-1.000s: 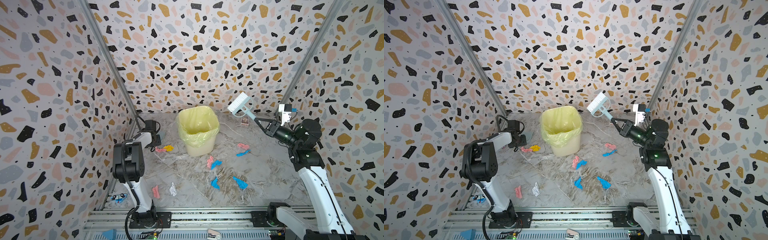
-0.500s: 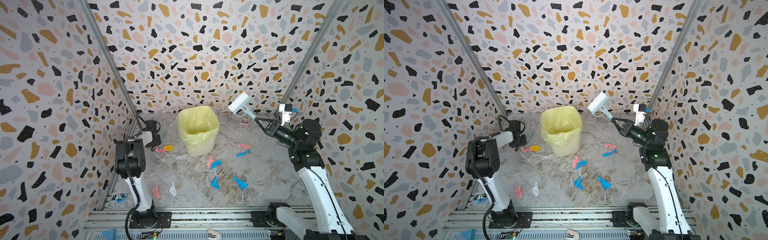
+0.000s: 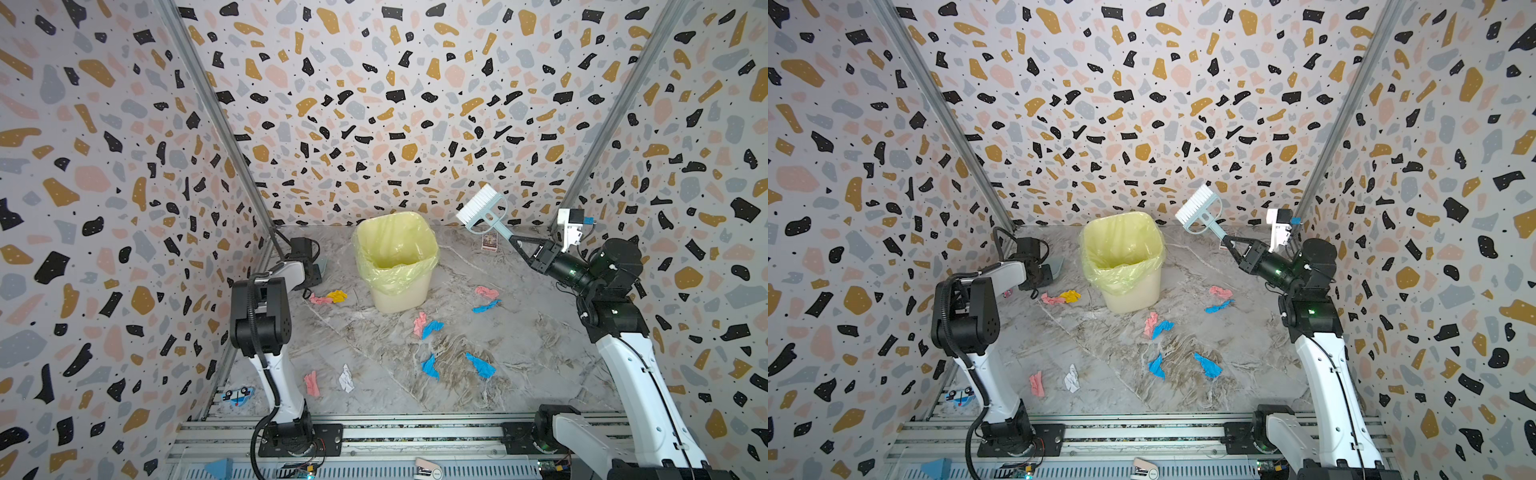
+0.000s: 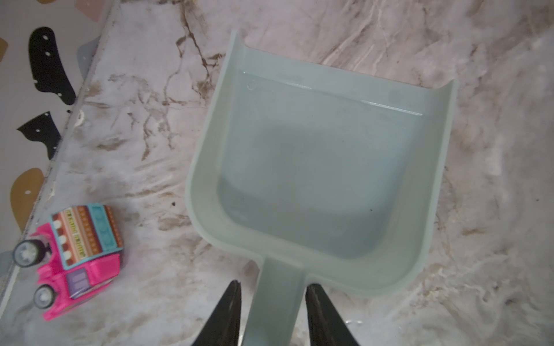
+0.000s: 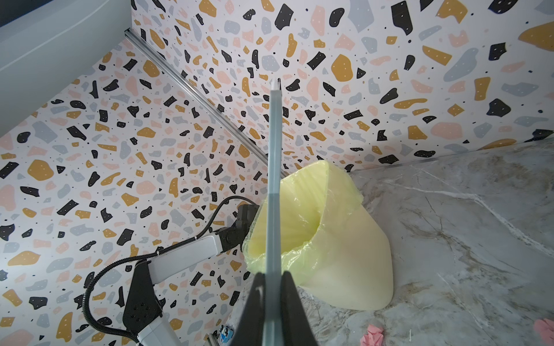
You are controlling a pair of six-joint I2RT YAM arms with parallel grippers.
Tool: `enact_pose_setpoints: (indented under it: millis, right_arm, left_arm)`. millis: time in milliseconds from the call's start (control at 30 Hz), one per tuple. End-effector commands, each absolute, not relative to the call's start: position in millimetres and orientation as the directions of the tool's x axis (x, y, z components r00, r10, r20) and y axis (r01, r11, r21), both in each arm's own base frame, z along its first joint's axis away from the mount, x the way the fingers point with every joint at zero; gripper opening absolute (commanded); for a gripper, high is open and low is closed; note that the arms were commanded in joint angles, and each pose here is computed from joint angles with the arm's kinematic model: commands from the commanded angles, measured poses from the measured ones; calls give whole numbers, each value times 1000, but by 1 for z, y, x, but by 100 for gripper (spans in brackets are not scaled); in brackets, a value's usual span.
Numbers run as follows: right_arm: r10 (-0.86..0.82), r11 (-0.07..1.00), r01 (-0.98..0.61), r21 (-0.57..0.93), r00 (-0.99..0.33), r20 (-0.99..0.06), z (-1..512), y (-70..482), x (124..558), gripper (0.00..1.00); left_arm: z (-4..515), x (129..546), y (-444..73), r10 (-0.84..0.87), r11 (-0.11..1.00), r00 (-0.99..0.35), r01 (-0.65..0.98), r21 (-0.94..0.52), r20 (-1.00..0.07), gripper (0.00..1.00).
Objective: Sweep away the paper scraps from the table
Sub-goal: 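Lower the left gripper onto the light-green dustpan handle and close it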
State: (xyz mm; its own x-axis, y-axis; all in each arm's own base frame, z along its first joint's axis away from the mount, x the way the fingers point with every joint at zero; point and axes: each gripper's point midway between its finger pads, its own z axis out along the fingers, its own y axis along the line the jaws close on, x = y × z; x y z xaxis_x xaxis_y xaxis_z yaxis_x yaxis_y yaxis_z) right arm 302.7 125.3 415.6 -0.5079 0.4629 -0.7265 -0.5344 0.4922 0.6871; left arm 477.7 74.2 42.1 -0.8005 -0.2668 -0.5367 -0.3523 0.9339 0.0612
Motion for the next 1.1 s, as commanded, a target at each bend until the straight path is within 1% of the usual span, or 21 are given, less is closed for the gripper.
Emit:
enact_pose_setpoints:
  millis: [0,167,267,333,400,633,833,1067]
  right_arm:
    - [468,493,-565,662,-469,-749,429,124,294,0]
    - [470,493,-564,662,-468,-748,429,124,292,0]
    - [469,491,-566,663,-470,-748,428,125,292,0]
    - [471,487,-566,665,-472,-746,428,125,293,0]
    - [471,486,-569,664,-469,-747,428,125,293,0]
    - [469,488,-573,658,-463,-752,433,125,289,0]
    - [471,492,-572,656,-459,-754,433,124,288,0]
    - [474,490,-568,661,-462,-749,431,124,290,0]
  left_arm:
    - [54,484,76,-292,927,-761,-374,24,-579,39]
    - [71,471,73,-291,929,-730,-371,1,-619,47]
    - [77,467,73,-280,932,-725,-363,5,-629,55]
    - [77,466,73,-275,933,-726,-360,7,-630,62]
    - [73,464,73,-277,933,-727,-360,5,-628,64]
    - [59,464,73,-314,931,-708,-360,-58,-632,62]
    - [48,464,68,-313,937,-710,-338,-84,-631,62]
    - [40,469,63,-312,942,-712,-318,-107,-629,56]
